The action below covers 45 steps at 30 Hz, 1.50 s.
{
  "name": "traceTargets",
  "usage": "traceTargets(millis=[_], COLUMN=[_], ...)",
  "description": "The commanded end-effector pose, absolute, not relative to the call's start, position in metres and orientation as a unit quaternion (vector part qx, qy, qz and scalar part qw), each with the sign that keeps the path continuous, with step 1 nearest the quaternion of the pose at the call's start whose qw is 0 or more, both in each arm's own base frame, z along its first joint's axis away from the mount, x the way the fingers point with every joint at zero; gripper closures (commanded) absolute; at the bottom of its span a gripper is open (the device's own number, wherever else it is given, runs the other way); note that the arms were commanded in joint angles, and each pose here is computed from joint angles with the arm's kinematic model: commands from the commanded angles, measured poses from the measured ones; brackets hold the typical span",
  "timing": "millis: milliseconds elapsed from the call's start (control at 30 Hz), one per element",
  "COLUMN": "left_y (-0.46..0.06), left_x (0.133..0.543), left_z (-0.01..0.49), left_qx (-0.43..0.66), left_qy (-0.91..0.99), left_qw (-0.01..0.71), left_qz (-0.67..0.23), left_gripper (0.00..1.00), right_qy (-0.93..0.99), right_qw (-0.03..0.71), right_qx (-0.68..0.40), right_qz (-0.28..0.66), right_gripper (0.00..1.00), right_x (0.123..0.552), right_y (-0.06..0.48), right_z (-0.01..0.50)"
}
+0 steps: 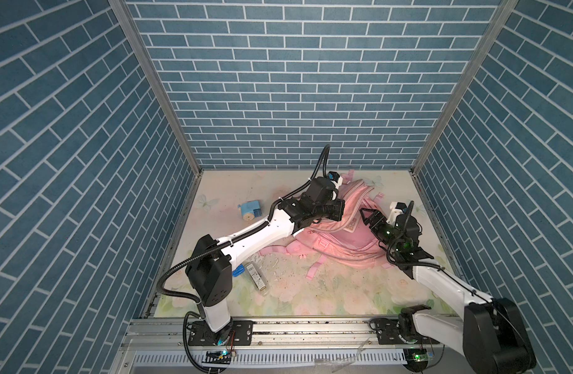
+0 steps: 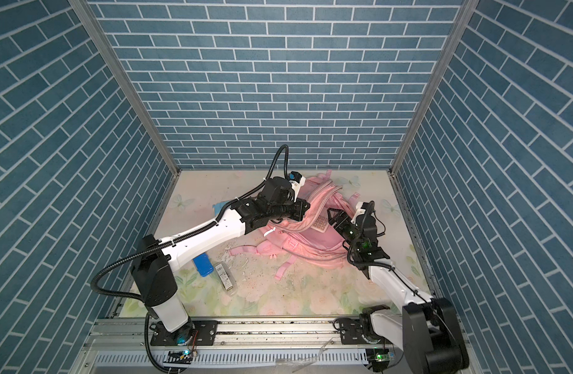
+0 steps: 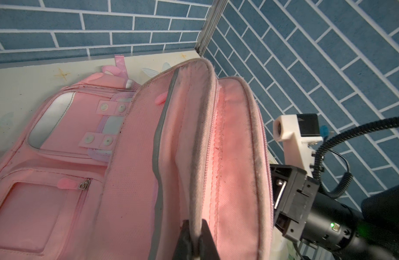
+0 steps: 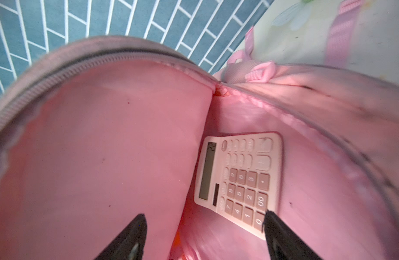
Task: Pack books, pencil case, and school supplies into a backpack
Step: Place the calculator in the student bag, then close the student bag at the center of the table, then pick up the pencil sharpener from the top-left of the table.
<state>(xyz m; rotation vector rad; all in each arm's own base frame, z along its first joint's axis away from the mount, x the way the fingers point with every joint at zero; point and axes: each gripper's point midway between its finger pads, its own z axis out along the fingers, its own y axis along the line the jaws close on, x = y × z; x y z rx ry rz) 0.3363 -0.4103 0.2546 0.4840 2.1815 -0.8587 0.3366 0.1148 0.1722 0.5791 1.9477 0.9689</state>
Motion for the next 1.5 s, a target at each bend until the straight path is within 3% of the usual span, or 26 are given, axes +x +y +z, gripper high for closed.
traceTargets(millis=[0,167,200,267,333,400,433,667,900,1233,1467], left_y=[-0.411,-0.416,-0.417,-0.415,-0.406,-0.391,-0.381,-0.249,-0.134,-0.047,-0.038], left_x=[0.332,0.318,0.315,0.313,0.314,0.317,0.321,0.366,0.417,0.468,0.478], left_z=[0.289,0.256,0.250,0.244,0.244,0.251,0.251,0.227,0.171,0.112,0.083], left_qx=[0.178,0.182,0.185,0.185,0.180,0.179,0.173,0.067,-0.024,-0.110,-0.096], left_qy=[0.821,0.837,0.840,0.847,0.855,0.860,0.865,0.915,0.943,0.950,0.955], left_qw=[0.394,0.371,0.367,0.362,0.362,0.373,0.375,0.360,0.320,0.292,0.278], left_qz=[-0.372,-0.357,-0.355,-0.344,-0.324,-0.298,-0.283,-0.170,-0.083,-0.022,-0.027], left_gripper=[1.00,1.00,0.93,0.62,0.44,0.17,0.14,0.14,0.14,0.14,0.14], right_qy=[0.803,0.771,0.770,0.776,0.783,0.788,0.790,0.789,0.805,0.822,0.826], right_qw=[0.447,0.525,0.533,0.537,0.538,0.538,0.537,0.527,0.510,0.486,0.486], right_qx=[0.260,0.236,0.228,0.217,0.203,0.189,0.184,0.160,0.132,0.129,0.123], right_qz=[0.295,0.272,0.265,0.249,0.237,0.231,0.233,0.272,0.274,0.267,0.257], right_gripper=[0.18,0.22,0.22,0.22,0.22,0.22,0.22,0.19,0.17,0.17,0.16], right_x=[0.310,0.290,0.288,0.285,0.283,0.283,0.283,0.294,0.310,0.318,0.329], right_y=[0.076,0.055,0.053,0.050,0.050,0.051,0.053,0.071,0.084,0.091,0.092], right_z=[0.153,0.193,0.201,0.210,0.217,0.222,0.224,0.233,0.226,0.207,0.205])
